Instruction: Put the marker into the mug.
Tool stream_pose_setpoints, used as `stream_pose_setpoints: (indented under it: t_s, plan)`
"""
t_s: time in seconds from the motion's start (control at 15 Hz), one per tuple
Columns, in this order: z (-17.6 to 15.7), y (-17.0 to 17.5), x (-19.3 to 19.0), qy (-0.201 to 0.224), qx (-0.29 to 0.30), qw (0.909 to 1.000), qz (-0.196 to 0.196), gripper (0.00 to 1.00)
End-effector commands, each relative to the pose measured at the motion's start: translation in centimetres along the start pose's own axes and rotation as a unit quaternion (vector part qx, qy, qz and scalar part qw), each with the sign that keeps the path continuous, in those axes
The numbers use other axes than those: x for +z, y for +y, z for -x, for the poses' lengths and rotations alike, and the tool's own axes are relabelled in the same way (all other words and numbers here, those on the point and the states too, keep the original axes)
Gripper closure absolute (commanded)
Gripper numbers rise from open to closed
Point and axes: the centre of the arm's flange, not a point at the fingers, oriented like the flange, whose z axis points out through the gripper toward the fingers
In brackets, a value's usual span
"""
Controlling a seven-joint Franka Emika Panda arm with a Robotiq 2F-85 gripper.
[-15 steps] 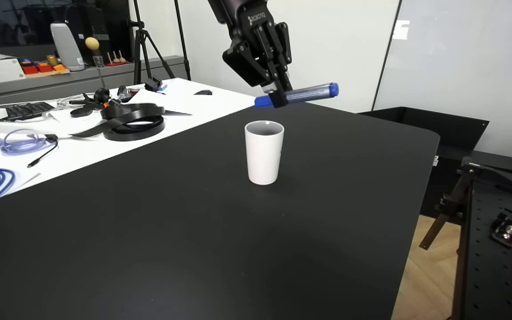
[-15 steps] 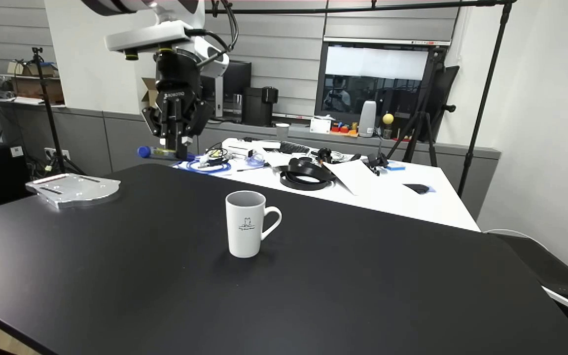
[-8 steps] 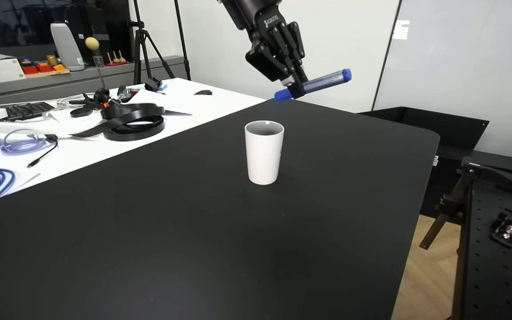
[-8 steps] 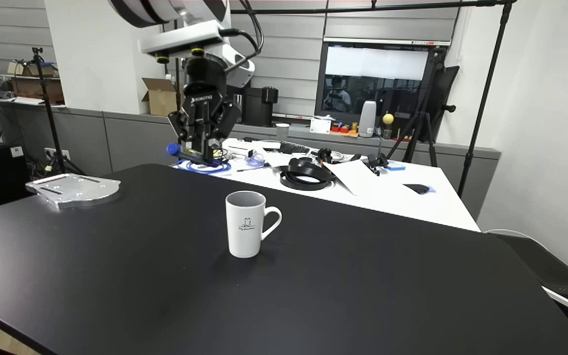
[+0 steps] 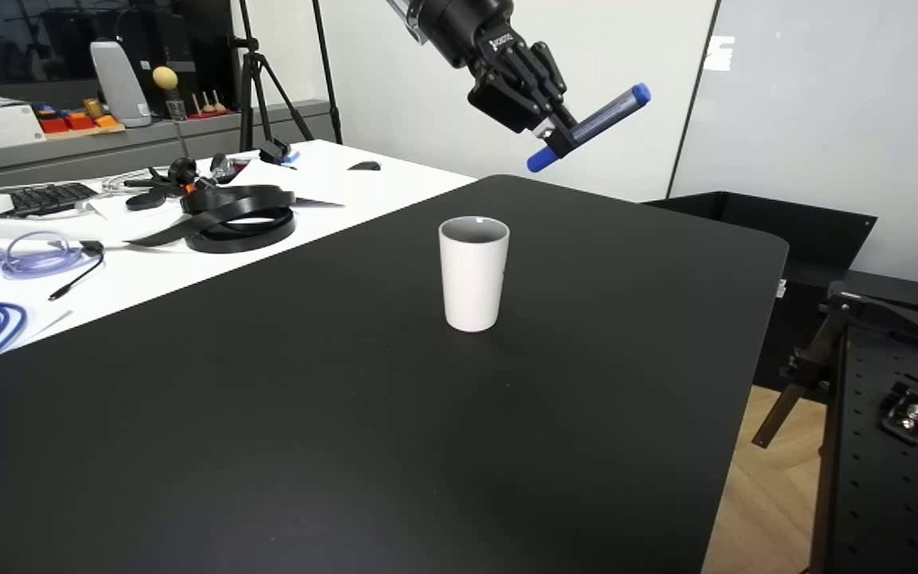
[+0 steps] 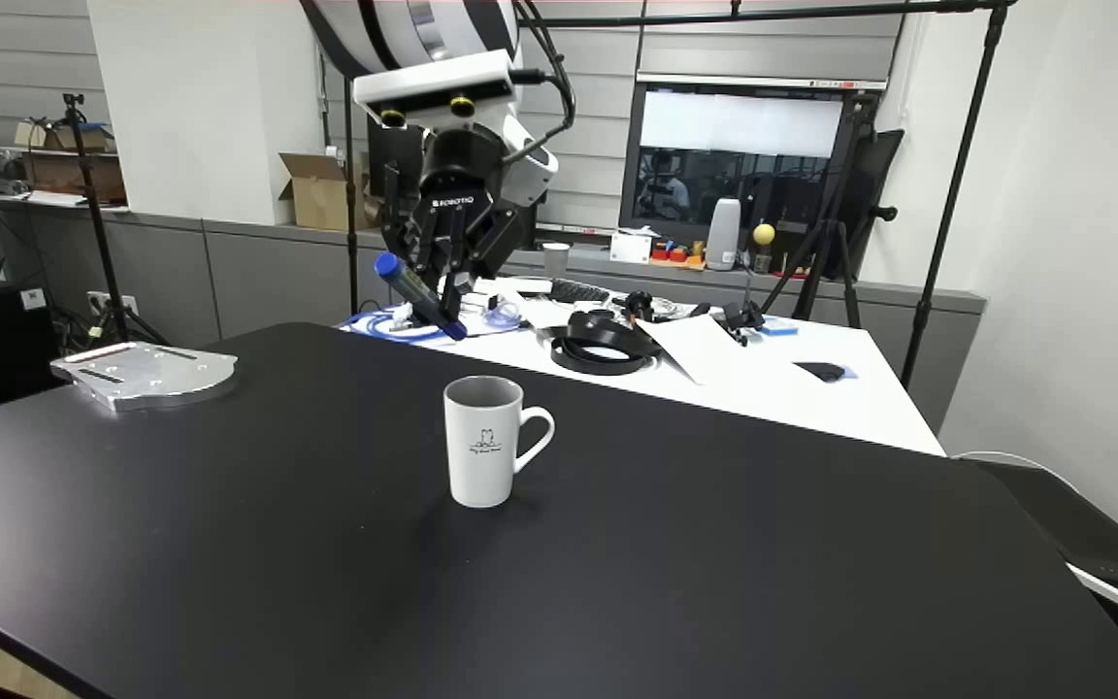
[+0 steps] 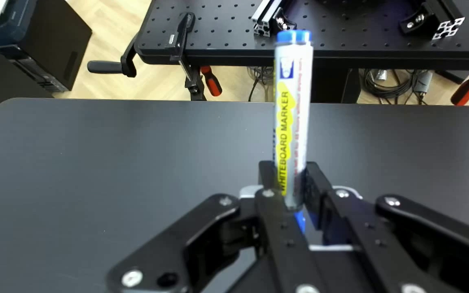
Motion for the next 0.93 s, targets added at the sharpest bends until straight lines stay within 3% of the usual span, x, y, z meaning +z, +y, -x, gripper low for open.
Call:
stream_pose_setpoints:
  t_s: [0.0,0.87]
  plan:
    - [-3.1,1.3,-1.7,-0.018,-0.001,0.9998,-0.010,0.95]
    - [-10.4,0.3,-0.8,-0.045,-0.030,0.9985,-0.007,0.95]
